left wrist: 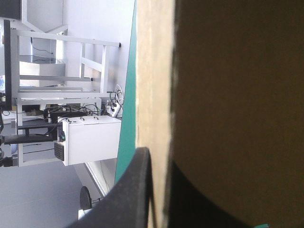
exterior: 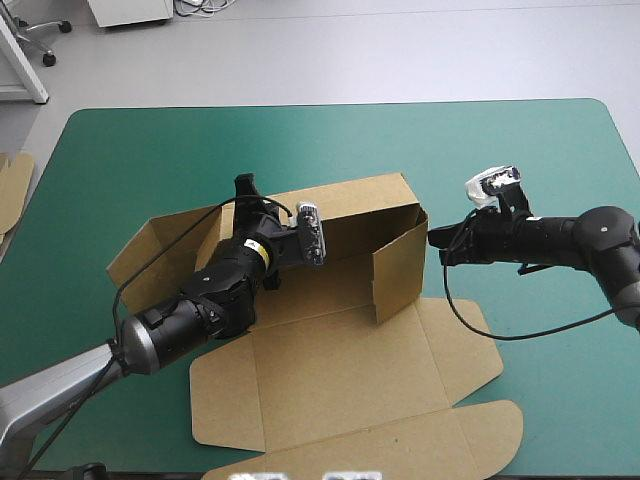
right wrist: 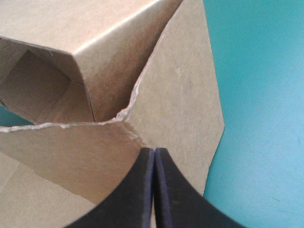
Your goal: Fold the box
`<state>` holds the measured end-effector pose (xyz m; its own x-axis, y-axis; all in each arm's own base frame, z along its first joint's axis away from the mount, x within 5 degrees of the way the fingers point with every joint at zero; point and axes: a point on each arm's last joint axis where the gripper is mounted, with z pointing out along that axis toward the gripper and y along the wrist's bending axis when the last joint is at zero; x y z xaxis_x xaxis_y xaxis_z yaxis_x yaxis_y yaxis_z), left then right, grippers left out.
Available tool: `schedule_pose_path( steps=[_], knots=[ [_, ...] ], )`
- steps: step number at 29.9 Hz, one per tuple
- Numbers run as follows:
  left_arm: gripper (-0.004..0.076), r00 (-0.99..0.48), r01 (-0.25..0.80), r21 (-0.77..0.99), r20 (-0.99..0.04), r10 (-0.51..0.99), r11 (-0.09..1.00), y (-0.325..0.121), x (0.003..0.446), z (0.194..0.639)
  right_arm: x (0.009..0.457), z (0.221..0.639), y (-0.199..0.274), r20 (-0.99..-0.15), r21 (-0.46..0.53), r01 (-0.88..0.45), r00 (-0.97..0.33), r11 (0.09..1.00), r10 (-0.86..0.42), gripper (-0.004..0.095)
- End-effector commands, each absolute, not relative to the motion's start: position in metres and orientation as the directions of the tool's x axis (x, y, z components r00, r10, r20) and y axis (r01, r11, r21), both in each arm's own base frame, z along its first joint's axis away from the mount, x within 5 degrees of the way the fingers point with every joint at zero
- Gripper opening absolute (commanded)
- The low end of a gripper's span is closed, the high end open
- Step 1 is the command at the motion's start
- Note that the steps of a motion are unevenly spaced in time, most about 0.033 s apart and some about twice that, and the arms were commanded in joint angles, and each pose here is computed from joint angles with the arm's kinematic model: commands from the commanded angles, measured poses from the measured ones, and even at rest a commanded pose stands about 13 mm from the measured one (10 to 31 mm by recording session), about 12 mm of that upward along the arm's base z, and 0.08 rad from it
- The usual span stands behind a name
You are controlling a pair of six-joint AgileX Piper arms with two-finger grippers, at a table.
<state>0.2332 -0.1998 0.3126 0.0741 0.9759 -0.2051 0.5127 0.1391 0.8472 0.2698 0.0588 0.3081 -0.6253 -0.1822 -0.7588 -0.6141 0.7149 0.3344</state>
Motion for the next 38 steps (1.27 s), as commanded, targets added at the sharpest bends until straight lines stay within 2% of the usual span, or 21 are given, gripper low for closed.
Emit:
schedule_pose_path(
  steps=[1, 4, 9, 12, 21, 30, 38],
  knots=[
    [-0.0014, 0.024, 0.543, 0.809, -0.284, 0.959, 0.225, -0.198, 0.228, 0.316, 0.261, 0.325, 0.063, -0.789, 0.345, -0.656, -0.59, 0.671, -0.17, 0.0024],
    [-0.0014, 0.026, 0.543, 0.809, -0.285, 0.958, 0.225, -0.198, 0.228, 0.316, 0.259, 0.325, 0.066, -0.781, 0.363, -0.671, -0.598, 0.647, -0.182, 0.0171],
    [-0.0014, 0.027, 0.543, 0.809, -0.285, 0.958, 0.225, -0.198, 0.228, 0.316, 0.259, 0.323, 0.075, -0.783, 0.316, -0.684, -0.579, 0.657, -0.226, 0.0502],
    [-0.0014, 0.027, 0.546, 0.806, -0.29, 0.957, 0.229, -0.199, 0.228, 0.316, 0.26, 0.322, 0.077, -0.786, 0.286, -0.678, -0.57, 0.677, -0.24, 0.0592],
    [-0.0014, 0.019, 0.547, 0.801, -0.302, 0.953, 0.243, -0.199, 0.228, 0.316, 0.263, 0.322, 0.086, -0.806, 0.219, -0.689, -0.527, 0.691, -0.27, 0.0599],
    [-0.0014, 0.017, 0.547, 0.801, -0.304, 0.953, 0.246, -0.199, 0.228, 0.316, 0.262, 0.323, 0.09, -0.818, 0.224, -0.697, -0.514, 0.681, -0.257, 0.0605],
    [-0.0014, 0.017, 0.547, 0.801, -0.304, 0.953, 0.246, -0.199, 0.228, 0.316, 0.266, 0.325, 0.092, -0.845, 0.159, -0.698, -0.463, 0.698, -0.27, 0.0605]
  ],
)
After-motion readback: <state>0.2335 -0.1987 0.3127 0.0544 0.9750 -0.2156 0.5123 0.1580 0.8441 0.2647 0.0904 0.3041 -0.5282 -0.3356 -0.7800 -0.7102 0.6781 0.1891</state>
